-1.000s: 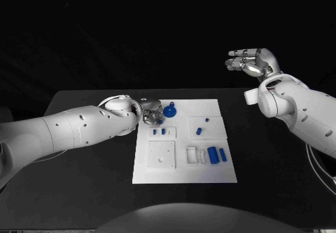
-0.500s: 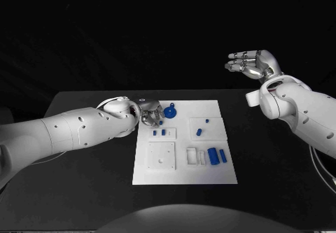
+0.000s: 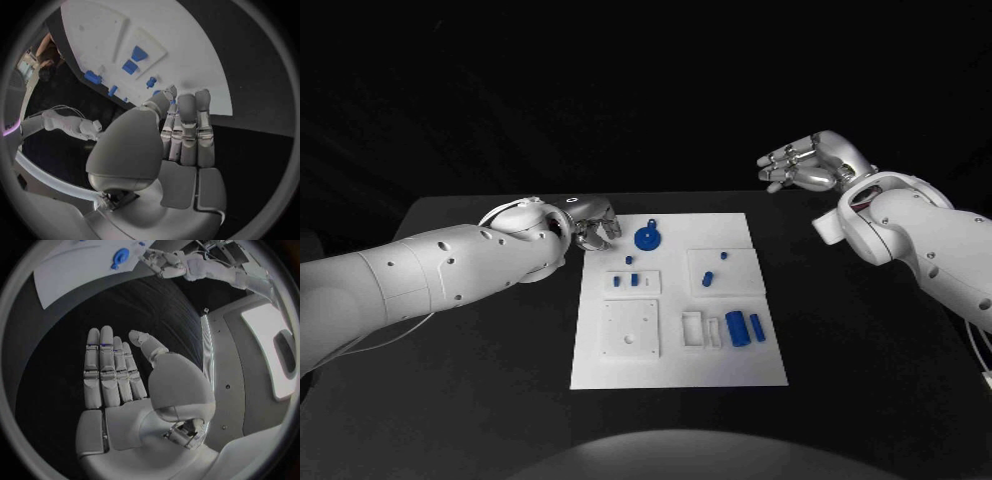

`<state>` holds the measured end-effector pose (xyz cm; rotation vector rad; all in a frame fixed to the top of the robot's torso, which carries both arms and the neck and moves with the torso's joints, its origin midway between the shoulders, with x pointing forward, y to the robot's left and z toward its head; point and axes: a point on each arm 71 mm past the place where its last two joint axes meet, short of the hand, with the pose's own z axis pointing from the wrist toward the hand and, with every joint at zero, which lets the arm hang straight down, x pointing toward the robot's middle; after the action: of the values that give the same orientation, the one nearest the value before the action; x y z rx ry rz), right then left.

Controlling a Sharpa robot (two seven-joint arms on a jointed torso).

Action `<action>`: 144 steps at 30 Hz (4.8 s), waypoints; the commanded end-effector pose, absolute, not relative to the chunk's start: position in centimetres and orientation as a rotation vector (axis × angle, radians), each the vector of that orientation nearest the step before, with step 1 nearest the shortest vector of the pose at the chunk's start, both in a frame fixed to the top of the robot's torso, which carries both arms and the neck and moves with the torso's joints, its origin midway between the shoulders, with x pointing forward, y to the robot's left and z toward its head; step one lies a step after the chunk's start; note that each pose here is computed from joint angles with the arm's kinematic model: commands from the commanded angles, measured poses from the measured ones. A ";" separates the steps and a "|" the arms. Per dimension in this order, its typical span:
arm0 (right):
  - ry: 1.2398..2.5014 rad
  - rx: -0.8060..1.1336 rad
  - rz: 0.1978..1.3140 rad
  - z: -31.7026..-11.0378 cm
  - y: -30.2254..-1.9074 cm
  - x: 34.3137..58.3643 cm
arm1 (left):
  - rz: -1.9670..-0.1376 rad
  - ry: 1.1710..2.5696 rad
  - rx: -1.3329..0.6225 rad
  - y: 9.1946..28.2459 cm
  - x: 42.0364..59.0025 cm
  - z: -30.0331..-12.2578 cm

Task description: Assemble the parts on the task board

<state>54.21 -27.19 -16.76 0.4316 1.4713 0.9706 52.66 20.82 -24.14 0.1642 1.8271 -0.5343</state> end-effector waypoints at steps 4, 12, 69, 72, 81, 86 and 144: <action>1.650 0.154 0.766 -18.7 -27.1 53.1 | -0.826 1.696 -0.314 23.0 53.7 -21.7; 1.707 -0.025 0.595 -21.0 -26.2 51.5 | -1.037 1.570 -0.677 24.4 54.3 -20.1; 1.725 -0.235 0.445 -28.3 -18.3 49.5 | -1.197 1.545 -0.800 23.0 53.8 -19.7; 1.725 -0.235 0.444 -28.4 -18.2 49.5 | -1.197 1.547 -0.801 23.0 53.8 -19.7; 1.719 -0.245 0.415 -28.4 -18.1 49.5 | -1.194 1.550 -0.803 23.1 53.9 -19.8; 1.709 -0.246 0.394 -28.3 -18.1 49.6 | -1.191 1.552 -0.805 23.2 53.9 -19.8; 1.641 -0.320 0.853 -27.1 -7.4 40.5 | -1.184 1.501 -0.863 23.0 54.9 -20.4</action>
<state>40.75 -7.65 -26.94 -0.2654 1.6425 0.8560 54.85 23.12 -20.54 -0.8509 1.5255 -1.1667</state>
